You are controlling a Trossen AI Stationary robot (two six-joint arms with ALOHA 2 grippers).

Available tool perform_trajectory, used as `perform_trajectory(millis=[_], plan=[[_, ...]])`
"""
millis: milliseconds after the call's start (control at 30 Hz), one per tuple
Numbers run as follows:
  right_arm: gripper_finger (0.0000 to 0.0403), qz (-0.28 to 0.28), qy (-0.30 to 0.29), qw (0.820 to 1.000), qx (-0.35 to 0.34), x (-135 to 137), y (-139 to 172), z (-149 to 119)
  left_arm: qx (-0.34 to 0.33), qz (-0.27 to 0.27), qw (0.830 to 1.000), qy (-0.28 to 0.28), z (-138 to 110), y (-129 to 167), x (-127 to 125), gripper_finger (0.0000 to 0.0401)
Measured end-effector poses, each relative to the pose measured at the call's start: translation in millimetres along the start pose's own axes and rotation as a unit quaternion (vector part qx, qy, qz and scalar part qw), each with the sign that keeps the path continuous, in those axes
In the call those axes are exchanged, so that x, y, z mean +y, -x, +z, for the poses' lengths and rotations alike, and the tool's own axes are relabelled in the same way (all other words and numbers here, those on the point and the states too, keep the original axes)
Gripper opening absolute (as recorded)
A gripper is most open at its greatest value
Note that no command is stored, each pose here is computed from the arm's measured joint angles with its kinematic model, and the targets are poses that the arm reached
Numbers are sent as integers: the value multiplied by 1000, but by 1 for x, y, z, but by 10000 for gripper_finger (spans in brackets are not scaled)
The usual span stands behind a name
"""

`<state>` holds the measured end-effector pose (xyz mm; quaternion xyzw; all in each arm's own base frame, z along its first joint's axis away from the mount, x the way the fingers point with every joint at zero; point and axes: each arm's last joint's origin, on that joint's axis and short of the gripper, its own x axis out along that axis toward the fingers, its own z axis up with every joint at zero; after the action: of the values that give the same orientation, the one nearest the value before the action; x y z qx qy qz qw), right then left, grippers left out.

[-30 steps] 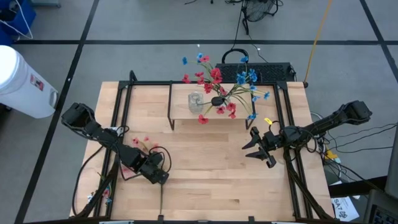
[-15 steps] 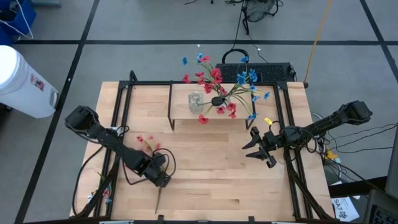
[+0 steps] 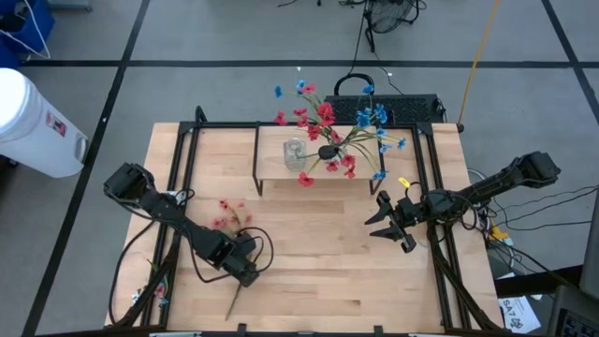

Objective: Pick and place flowers into a vace then onto a shelf
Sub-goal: Put the pink flowers into the left transparent vase on the shelf

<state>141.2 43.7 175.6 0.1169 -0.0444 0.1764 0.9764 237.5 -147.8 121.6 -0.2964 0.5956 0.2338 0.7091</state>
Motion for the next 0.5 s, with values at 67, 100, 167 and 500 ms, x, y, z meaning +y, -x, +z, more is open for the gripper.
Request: perform_trajectory(millis=[67,100,167,500], plan=[[151,0,0,1000,0,0,0,0,1,4,1000,-15,0,0,1,138],[150,0,0,1000,0,0,0,0,0,5,1000,-27,0,0,1,121],[150,0,0,1000,0,0,0,0,-5,8,999,-44,0,0,1,84],[150,0,0,1000,0,0,0,0,-91,14,994,-56,0,6,2,13]])
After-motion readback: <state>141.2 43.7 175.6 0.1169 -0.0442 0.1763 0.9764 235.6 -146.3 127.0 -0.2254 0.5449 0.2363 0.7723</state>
